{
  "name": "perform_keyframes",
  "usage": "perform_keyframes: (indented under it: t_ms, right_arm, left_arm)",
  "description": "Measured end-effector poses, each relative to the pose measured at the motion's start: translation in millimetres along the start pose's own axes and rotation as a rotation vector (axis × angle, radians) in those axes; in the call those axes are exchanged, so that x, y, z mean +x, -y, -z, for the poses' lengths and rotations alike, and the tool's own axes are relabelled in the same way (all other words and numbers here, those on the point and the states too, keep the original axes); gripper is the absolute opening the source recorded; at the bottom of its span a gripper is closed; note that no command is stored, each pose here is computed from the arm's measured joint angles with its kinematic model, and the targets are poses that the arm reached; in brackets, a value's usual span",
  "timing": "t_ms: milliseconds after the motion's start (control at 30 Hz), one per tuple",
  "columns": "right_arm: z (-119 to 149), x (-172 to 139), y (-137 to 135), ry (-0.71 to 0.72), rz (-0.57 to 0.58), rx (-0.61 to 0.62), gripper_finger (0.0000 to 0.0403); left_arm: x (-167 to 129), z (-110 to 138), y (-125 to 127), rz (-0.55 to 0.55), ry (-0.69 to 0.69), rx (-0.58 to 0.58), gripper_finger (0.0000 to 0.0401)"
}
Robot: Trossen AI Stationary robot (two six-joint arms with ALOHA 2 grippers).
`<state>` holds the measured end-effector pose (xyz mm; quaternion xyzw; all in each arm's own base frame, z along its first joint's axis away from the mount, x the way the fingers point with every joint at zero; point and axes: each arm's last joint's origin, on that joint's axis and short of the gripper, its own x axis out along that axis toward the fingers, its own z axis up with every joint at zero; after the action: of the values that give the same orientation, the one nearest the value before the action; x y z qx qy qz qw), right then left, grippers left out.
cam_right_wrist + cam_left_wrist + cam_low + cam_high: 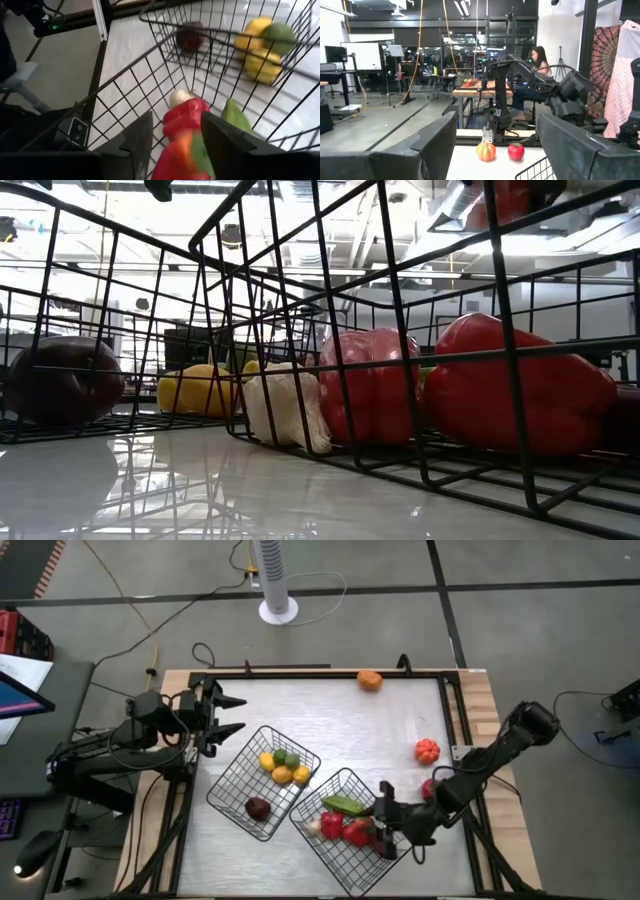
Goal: Sort produce into baskets
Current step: Put the orange tomato into the right wire basket, then put the pumpkin into the right wire basket
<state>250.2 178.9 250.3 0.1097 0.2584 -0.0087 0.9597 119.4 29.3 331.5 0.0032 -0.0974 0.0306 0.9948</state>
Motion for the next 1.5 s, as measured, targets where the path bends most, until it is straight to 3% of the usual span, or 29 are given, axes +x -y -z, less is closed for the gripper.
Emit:
perform_keyframes:
  t_ms: [167, 300, 433, 667, 900, 1133, 1300, 1500]
  right_arm:
    - [-2, 3, 8, -0.059, -0.024, 0.05, 0.0254]
    - [-3, -6, 19, -0.121, 0.018, 0.085, 0.0274]
    - [3, -26, 41, -0.24, 0.182, 0.188, 0.0276]
    - [1, -62, 81, -0.273, 0.459, 0.321, 0.0276]
    - [7, -67, 129, -0.647, 0.695, 0.401, 0.0276]
    - [4, -59, 170, -0.909, 0.713, 0.401, 0.0276]
    - [1, -59, 191, -0.961, 0.706, 0.408, 0.0283]
    - [0, -61, 198, -0.998, 0.683, 0.419, 0.0318]
  left_arm:
    - [0, 0, 0, 0.0, 0.0, 0.0, 0.0261]
    - [0, 0, 0, 0.001, -0.002, 0.0, 0.0261]
    - [0, 0, 0, 0.001, -0.003, 0.0, 0.0261]
    - [0, 0, 0, -0.001, -0.002, 0.0, 0.0261]
    - [0, 0, 0, -0.004, -0.001, 0.0, 0.0261]
    - [0, 0, 0, -0.004, -0.004, 0.01, 0.0261]
    - [0, 1, 0, -0.004, -0.012, 0.009, 0.0261]
    - [0, 2, 0, -0.005, -0.019, 0.035, 0.0261]
